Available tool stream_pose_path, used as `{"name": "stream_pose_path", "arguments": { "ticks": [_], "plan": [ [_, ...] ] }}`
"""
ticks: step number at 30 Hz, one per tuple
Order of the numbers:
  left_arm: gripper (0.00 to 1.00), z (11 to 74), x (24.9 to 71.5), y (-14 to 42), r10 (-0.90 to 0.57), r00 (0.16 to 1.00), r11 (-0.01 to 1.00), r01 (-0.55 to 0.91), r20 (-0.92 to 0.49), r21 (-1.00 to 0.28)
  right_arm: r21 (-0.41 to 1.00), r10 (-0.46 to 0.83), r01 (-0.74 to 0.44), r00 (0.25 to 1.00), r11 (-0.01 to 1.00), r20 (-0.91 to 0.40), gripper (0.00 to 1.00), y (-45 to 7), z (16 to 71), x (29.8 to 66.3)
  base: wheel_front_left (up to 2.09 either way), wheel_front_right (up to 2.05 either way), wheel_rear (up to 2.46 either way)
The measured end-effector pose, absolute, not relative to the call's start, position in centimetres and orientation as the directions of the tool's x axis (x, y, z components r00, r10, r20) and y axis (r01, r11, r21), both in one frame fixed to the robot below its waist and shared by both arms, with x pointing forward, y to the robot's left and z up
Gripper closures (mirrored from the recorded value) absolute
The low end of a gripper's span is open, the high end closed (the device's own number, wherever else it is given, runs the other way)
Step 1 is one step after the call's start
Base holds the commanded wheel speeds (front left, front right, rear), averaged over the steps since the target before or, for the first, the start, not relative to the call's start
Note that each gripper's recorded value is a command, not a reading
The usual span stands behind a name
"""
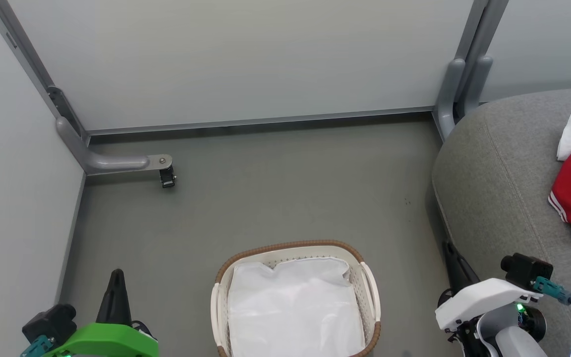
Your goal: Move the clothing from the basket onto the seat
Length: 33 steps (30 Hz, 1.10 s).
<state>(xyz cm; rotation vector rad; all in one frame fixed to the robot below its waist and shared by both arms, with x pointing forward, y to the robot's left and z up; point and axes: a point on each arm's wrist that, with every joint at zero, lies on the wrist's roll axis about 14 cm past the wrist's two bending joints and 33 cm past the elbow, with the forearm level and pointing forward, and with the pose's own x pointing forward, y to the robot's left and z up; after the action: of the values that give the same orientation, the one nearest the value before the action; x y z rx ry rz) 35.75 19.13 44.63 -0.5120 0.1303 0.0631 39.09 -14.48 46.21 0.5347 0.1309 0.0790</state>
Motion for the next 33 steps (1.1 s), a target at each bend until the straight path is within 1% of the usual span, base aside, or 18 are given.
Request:
{"name": "stream_pose_path", "arguments": {
  "ticks": [18, 33],
  "plan": [
    [1.0, 45.3, 36.3, 19.8, 0.052, 0.988, 0.71, -0.138, -0.144, -0.691, 0.71, 0.06, 0.031, 0.993, 0.703, -0.102, 1.0, -16.0, 47.1, 39.4, 0.0, 0.0, 0.0],
    [1.0, 46.2, 36.9, 19.9, 0.05, 0.99, 0.571, -0.138, -0.134, -0.809, 0.822, 0.037, 0.065, 0.994, 0.565, -0.103, 1.0, -17.0, 47.4, 39.2, 0.0, 0.0, 0.0]
  ]
}}
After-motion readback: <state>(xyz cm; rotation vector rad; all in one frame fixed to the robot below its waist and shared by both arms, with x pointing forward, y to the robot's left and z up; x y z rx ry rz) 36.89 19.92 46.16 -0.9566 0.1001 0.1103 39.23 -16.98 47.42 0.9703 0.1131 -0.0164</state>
